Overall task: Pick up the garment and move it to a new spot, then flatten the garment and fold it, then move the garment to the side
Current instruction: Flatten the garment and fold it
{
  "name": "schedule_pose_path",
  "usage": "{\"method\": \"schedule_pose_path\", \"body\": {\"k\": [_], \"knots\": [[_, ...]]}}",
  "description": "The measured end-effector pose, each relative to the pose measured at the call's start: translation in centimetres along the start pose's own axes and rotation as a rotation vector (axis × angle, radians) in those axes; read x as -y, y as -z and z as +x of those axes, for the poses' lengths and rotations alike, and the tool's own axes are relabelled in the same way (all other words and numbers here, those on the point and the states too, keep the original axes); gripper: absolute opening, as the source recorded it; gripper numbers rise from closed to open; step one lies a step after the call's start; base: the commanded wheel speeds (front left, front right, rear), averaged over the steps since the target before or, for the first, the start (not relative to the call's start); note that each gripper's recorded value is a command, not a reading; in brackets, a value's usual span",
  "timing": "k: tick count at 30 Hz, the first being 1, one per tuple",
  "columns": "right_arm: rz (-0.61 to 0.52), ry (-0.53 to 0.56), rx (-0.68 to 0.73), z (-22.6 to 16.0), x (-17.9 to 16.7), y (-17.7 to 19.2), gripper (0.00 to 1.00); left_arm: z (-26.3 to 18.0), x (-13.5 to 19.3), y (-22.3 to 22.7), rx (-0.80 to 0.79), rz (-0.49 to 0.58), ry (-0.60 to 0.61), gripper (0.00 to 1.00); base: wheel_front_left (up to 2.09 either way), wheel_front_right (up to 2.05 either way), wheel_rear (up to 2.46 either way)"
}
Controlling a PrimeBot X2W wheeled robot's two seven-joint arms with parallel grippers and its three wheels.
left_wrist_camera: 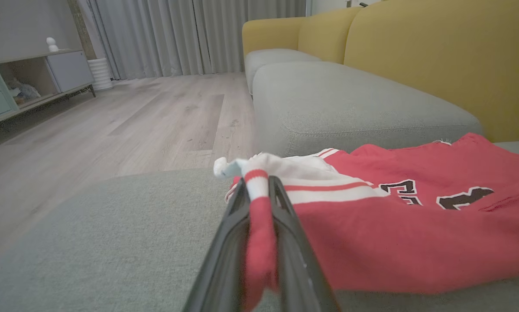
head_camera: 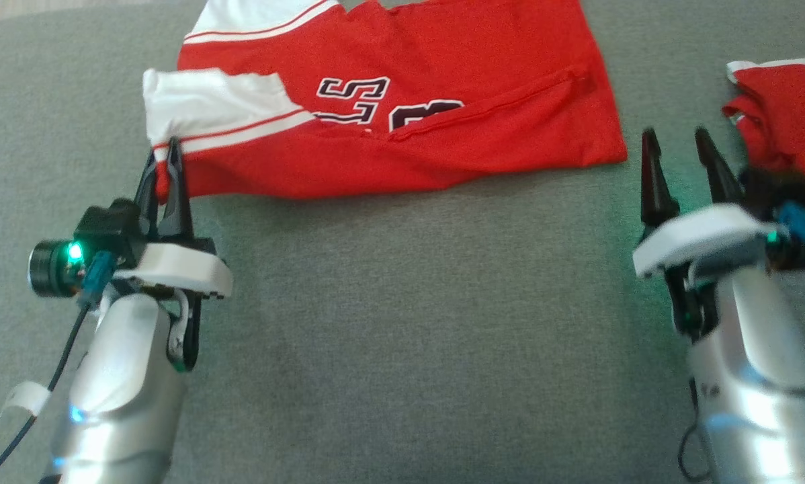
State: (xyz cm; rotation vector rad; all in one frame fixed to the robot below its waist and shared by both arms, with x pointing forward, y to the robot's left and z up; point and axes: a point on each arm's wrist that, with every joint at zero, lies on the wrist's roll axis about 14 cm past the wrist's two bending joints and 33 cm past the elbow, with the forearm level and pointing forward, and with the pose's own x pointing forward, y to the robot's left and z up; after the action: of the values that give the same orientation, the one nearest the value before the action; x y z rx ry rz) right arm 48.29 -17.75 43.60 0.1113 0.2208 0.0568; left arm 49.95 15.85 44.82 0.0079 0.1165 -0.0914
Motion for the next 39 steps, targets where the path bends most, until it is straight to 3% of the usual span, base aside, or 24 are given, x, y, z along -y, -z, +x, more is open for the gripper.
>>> {"method": "schedule_pose_path", "body": {"k": [4,11,14,15,16,17,18,25,33,39], "knots": [[-0.022,-0.018,-0.073,1.9,-0.7,0.2,1.0,0.0,0.4,-0.7,0.024,0.016,0.025,0.0,0.0,0.0,0.0],[-0.105,-0.022,-0.339,2.9,-1.0,5.6,1.0,-0.1,0.6,-0.7,0.03,0.04,0.05,0.0,0.0,0.0,0.0],[-0.14,-0.032,-0.385,3.5,-1.3,6.3,1.0,-0.3,0.8,-0.6,0.028,0.032,0.053,0.0,0.0,0.0,0.0],[-0.158,-0.035,-0.393,3.8,-1.3,6.2,0.87,-0.3,0.8,-0.6,0.028,0.032,0.053,0.0,0.0,0.0,0.0],[-0.173,-0.038,-0.401,4.1,-1.4,6.1,0.55,-0.4,0.7,-0.5,0.026,0.037,0.052,0.0,0.0,0.0,0.0],[-0.188,-0.041,-0.407,4.3,-1.5,6.0,0.13,-0.4,0.6,-0.5,0.026,0.039,0.051,0.0,0.0,0.0,0.0],[-0.203,-0.045,-0.411,4.4,-1.6,6.0,0.0,-0.5,0.6,-0.5,0.026,0.04,0.049,0.0,0.0,0.0,0.0],[-0.217,-0.019,-0.358,3.8,-0.7,4.7,0.0,-1.0,-0.5,-0.5,0.012,0.069,0.035,0.0,0.0,0.0,0.0],[-0.147,0.006,-0.268,1.1,-0.1,2.2,0.0,-4.3,-1.1,1.8,-0.083,0.135,0.056,0.0,0.0,0.0,0.0],[-0.041,0.027,-0.364,-3.7,0.4,4.6,0.0,-8.0,-0.3,3.5,-0.167,0.141,0.094,0.0,0.0,0.0,0.0]]}}
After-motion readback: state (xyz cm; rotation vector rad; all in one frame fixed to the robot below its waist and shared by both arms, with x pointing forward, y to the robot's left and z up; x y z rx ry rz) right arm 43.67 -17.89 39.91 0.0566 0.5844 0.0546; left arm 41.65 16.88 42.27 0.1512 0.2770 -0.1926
